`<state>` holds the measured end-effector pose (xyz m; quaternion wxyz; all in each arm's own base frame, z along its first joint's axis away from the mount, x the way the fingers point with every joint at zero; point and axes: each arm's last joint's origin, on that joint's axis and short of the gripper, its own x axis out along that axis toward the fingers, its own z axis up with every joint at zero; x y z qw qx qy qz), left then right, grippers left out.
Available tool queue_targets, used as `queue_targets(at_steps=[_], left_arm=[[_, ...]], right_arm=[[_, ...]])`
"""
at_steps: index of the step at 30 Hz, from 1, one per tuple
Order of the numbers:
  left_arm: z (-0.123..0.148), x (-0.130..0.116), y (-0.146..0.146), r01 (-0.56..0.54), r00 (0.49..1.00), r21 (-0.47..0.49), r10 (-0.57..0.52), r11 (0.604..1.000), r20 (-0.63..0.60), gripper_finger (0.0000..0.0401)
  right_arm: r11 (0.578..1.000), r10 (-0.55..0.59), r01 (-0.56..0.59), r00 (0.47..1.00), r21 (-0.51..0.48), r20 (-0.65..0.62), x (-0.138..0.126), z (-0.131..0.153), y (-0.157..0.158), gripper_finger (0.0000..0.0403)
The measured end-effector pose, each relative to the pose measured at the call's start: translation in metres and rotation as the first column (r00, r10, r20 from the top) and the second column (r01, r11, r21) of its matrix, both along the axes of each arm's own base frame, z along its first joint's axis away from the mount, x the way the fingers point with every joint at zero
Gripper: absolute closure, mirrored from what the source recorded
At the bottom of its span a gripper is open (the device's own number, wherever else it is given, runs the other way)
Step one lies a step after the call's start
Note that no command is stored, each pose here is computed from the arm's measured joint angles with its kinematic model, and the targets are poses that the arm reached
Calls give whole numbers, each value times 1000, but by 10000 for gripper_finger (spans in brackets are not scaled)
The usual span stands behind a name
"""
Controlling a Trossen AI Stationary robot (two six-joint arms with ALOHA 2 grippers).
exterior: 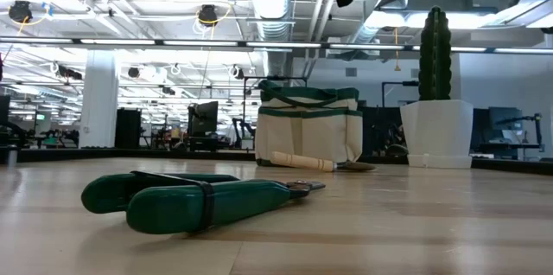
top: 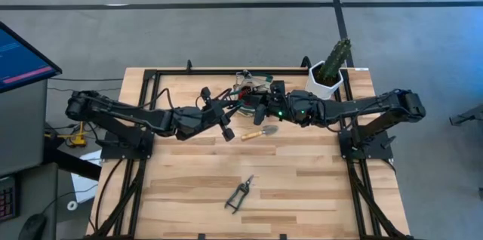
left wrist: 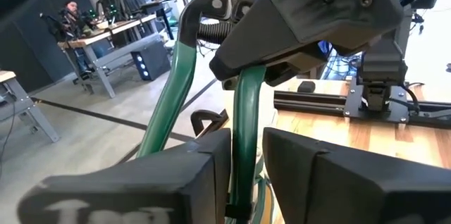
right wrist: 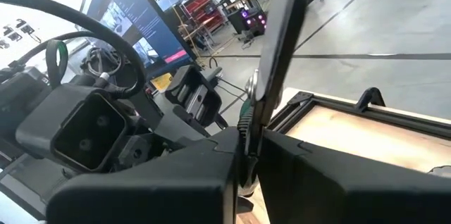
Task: Pick & Place Garden tools in Gardening bag
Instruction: Put the top green shears into the brown gardening bag
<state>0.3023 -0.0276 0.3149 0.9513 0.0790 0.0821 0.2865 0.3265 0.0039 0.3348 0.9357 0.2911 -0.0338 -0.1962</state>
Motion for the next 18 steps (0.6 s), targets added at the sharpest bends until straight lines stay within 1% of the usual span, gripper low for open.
queue_targets(at_steps=[4, 9, 15, 18], left_arm=[[2, -2, 0, -3, 1000, -1, 3, 1000, 10, 319], [13, -9, 1, 0, 998, -15, 1, 1000, 57, 293], [34, -29, 5, -1, 991, -26, 5, 1000, 132, 247], [44, -39, 6, -1, 986, -32, 6, 999, 167, 229]], right_arm=[[1000, 0, 0, 1000, 0, -1, 0, 0, 0, 382], [1000, 2, -2, 1000, 0, -3, 0, 0, 0, 382], [1000, 3, -3, 1000, 0, -8, 0, -1, 0, 383], [1000, 4, -5, 1000, -22, -18, 0, -1, 0, 383]])
